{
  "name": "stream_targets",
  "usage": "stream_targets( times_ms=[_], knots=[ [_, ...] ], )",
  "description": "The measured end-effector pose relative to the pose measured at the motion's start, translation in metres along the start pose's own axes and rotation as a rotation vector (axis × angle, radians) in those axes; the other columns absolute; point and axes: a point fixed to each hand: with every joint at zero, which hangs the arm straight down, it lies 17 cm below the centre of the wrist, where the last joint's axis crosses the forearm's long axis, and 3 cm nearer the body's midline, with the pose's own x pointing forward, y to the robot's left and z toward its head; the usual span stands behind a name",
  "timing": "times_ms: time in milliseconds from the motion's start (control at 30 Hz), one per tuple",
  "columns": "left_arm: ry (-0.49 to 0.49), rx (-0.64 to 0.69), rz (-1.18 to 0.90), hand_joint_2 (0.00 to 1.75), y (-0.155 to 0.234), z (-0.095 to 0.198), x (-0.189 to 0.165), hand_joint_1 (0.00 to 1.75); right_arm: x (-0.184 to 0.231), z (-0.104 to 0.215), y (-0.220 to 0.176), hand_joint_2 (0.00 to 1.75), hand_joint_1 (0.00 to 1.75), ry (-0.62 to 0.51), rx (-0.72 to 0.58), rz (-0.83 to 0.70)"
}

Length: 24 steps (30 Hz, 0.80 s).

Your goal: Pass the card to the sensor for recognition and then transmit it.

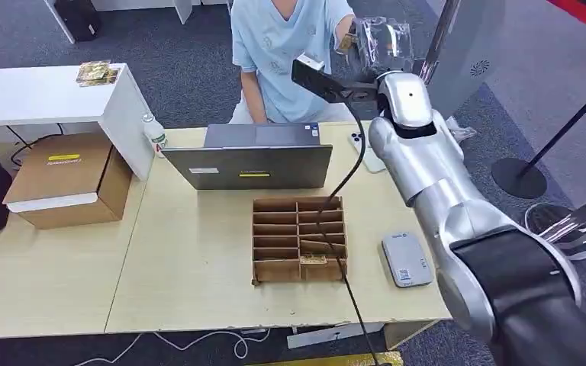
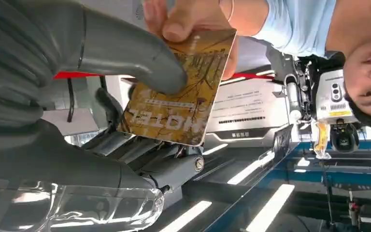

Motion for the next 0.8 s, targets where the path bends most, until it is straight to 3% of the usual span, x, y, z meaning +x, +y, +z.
stream_targets(
  times_ms=[500, 700, 800],
  knots=[
    [0.005, 0.001, 0.000, 0.00, -0.001, 0.000, -0.002, 0.00, 0.007, -0.001, -0.007, 1.75, 1.75, -0.041, -0.035, -0.044],
    [0.013, 0.006, 0.001, 0.00, -0.005, 0.000, -0.008, 0.00, 0.019, 0.002, -0.024, 1.75, 1.75, -0.073, -0.100, -0.169],
    [0.016, 0.004, 0.007, 0.00, -0.006, 0.001, -0.009, 0.00, 0.026, 0.010, -0.029, 1.75, 1.75, -0.093, -0.119, -0.323]
  ],
)
